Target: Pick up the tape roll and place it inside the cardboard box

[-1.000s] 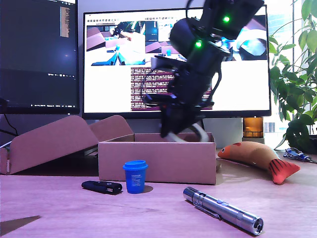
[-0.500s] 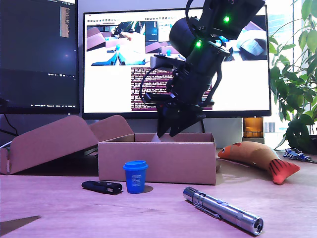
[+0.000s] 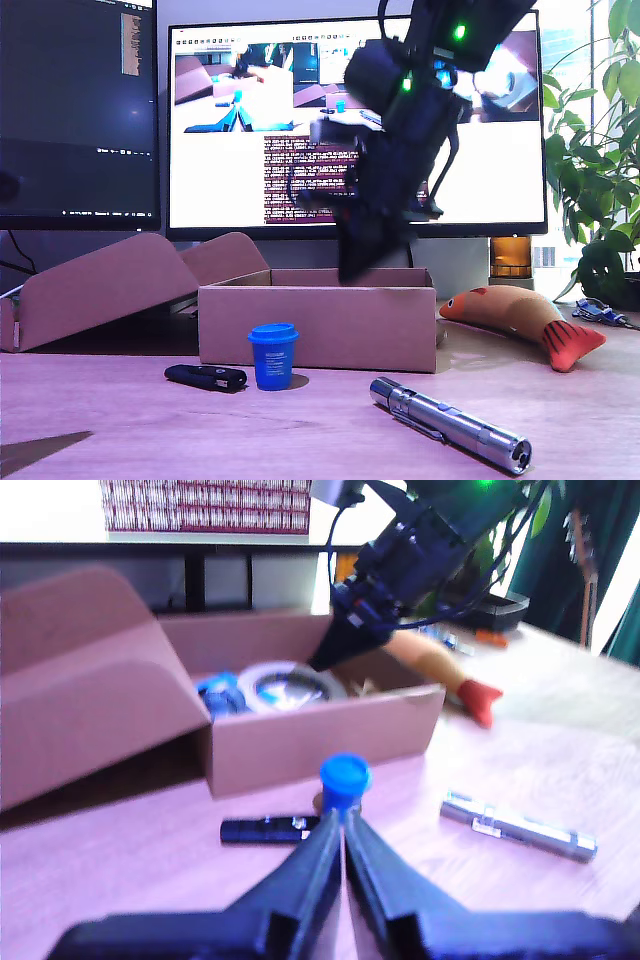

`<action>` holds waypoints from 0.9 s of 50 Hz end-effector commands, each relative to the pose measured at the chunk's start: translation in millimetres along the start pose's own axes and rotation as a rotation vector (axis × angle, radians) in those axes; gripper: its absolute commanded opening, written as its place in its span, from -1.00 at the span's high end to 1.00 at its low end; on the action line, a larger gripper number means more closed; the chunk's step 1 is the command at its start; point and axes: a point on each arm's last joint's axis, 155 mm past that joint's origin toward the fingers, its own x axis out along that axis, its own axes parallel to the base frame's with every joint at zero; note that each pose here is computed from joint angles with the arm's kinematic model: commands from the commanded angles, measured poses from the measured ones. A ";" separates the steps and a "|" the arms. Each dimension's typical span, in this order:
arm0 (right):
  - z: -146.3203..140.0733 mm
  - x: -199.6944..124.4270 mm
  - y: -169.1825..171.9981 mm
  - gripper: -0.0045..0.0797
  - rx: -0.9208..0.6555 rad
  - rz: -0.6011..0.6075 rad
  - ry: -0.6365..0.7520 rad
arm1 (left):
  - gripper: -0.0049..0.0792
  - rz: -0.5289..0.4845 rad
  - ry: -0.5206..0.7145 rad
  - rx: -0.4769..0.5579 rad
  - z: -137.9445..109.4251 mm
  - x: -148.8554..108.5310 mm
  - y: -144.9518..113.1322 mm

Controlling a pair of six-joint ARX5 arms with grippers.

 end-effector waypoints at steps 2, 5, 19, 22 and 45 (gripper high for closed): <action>14.9 -11.0 5.8 0.92 0.013 0.009 -0.046 | 0.93 0.014 -0.001 0.017 -5.3 1.8 3.6; 15.5 -14.0 8.3 0.92 0.007 0.011 -0.047 | 0.93 0.035 0.001 0.030 -6.1 1.7 7.6; 40.7 -60.4 25.8 0.92 -0.037 0.013 -0.146 | 0.93 0.095 -0.008 0.037 -4.0 0.9 18.9; 43.9 -74.6 26.7 0.92 -0.037 0.000 -0.173 | 0.93 0.117 -0.013 0.037 -3.1 0.5 23.1; -34.5 -137.4 7.8 0.92 -0.017 -0.087 -0.286 | 0.93 0.328 -0.051 0.039 6.8 -9.9 70.8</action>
